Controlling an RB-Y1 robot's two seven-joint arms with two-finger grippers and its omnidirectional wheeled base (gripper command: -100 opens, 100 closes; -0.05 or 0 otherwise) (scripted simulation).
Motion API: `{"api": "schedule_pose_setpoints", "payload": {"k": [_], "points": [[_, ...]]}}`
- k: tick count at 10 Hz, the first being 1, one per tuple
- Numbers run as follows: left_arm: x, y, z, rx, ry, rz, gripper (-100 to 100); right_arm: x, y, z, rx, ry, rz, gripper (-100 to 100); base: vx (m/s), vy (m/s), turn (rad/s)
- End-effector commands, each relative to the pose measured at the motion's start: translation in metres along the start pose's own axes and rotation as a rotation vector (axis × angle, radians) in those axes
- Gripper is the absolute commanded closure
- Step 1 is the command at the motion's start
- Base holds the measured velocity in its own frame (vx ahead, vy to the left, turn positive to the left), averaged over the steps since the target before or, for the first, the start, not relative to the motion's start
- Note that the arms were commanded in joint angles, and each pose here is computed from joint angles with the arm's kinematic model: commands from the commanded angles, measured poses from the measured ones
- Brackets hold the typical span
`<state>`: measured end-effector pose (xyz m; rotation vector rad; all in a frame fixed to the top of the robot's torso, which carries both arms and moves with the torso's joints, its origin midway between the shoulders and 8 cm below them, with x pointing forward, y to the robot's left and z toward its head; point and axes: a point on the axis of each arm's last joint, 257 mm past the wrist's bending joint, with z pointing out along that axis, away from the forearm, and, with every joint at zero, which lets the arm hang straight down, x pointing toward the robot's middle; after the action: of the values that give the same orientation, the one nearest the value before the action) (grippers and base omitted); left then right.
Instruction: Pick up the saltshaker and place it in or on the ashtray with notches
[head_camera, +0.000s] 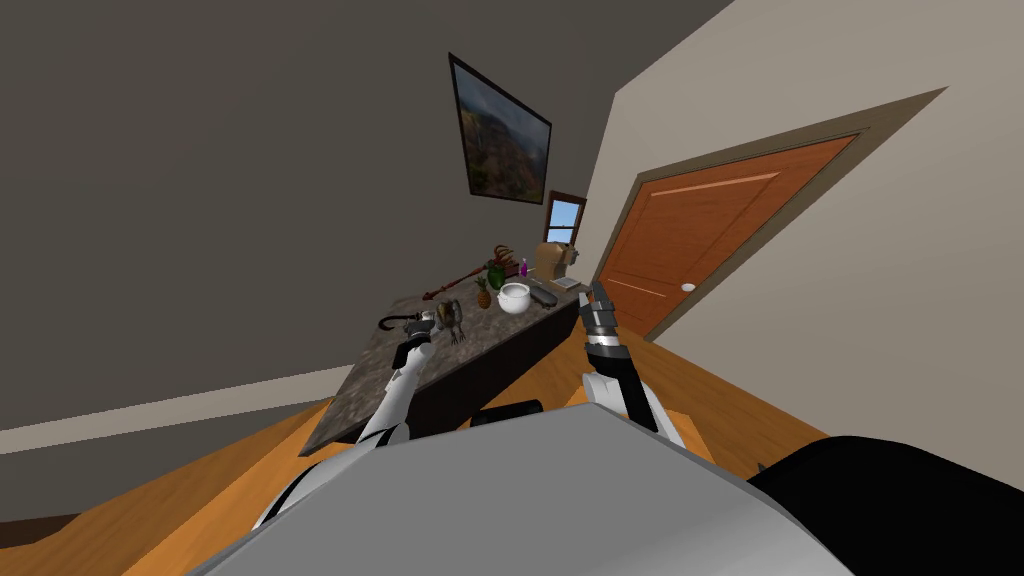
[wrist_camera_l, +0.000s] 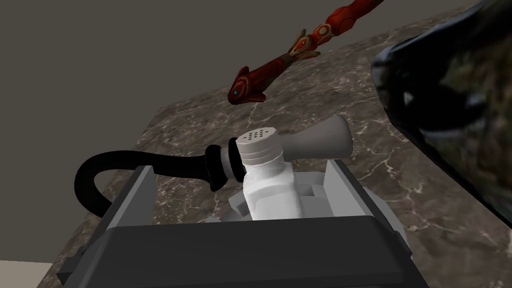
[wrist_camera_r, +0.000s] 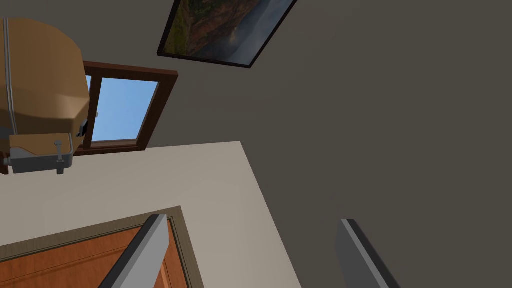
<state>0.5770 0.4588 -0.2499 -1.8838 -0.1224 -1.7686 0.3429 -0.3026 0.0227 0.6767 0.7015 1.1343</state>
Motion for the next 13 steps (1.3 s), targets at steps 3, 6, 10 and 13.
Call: {"api": "schedule_pose_setpoints", "payload": {"k": [3, 6, 10, 13], "points": [[0.02, -0.007, 0.019, -0.02, 0.007, 0.0, -100, 0.0, 0.0, 0.0, 0.0, 0.0, 0.0, 0, -0.019, -0.058, 0.07], [0.037, -0.013, 0.032, -0.035, 0.014, 0.0, -100, 0.0, 0.0, 0.0, 0.0, 0.0, 0.0, 0, -0.016, -0.057, 0.053], [0.05, -0.018, 0.042, -0.046, 0.02, -0.001, -100, 0.0, 0.0, 0.0, 0.0, 0.0, 0.0, 0, -0.01, -0.045, 0.043], [0.05, -0.017, 0.043, -0.047, 0.02, -0.001, 0, 0.0, 0.0, 0.0, 0.0, 0.0, 0.0, 0, 0.0, 0.0, 0.0]]}}
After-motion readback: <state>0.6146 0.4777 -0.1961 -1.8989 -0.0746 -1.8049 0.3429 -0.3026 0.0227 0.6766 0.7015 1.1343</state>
